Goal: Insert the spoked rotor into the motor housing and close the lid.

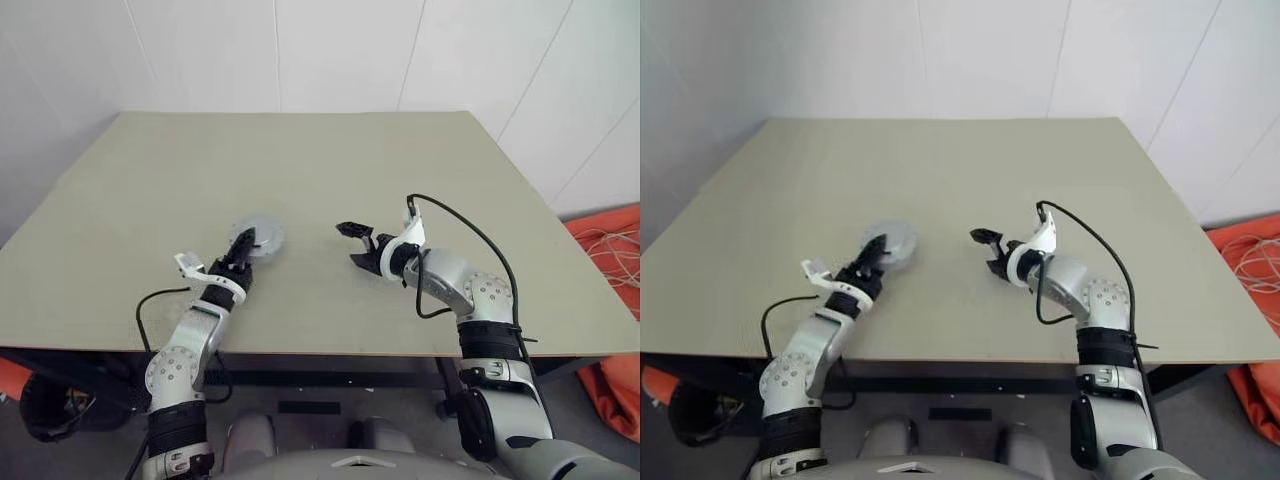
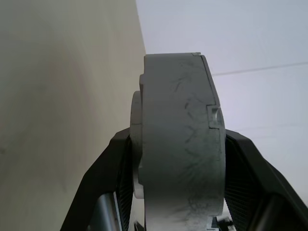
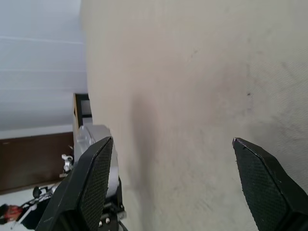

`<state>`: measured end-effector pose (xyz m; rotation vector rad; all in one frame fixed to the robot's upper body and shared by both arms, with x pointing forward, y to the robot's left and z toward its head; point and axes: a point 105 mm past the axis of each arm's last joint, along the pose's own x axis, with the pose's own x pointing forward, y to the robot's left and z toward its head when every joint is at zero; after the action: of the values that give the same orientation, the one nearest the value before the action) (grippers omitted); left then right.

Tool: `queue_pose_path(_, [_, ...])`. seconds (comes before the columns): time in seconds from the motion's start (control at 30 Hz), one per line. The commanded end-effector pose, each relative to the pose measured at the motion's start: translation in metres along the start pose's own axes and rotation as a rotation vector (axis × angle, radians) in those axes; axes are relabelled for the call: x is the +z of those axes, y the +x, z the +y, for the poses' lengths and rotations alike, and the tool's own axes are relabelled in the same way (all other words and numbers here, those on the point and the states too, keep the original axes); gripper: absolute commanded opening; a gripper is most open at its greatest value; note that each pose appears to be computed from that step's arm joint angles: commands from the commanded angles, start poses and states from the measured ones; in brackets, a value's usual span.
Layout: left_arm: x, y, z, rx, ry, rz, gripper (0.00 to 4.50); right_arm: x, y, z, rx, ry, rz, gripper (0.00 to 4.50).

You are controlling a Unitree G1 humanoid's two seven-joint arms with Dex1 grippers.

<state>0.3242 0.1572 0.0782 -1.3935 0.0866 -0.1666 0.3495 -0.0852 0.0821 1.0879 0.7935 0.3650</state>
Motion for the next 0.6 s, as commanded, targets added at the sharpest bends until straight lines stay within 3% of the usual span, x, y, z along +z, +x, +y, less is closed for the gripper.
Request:
queue_pose_path(0.03, [0.031,0.005,-0.021,-0.044,0.039,-0.172,2.11,-0.001,-0.004,0.026,0.121,-0.075,-0.002,4.50])
queue_pose_path(0.27, [0.057,-0.003,-0.014,0.003,-0.014,-0.318,2.11,-0.008,-0.018,0.062,0.314,-0.206,0.021,4.50])
queue_pose_path(0.6, [0.077,-0.010,0.013,0.136,-0.088,-0.455,2.11,-0.018,-0.025,0.070,0.386,-0.280,0.059,4.50])
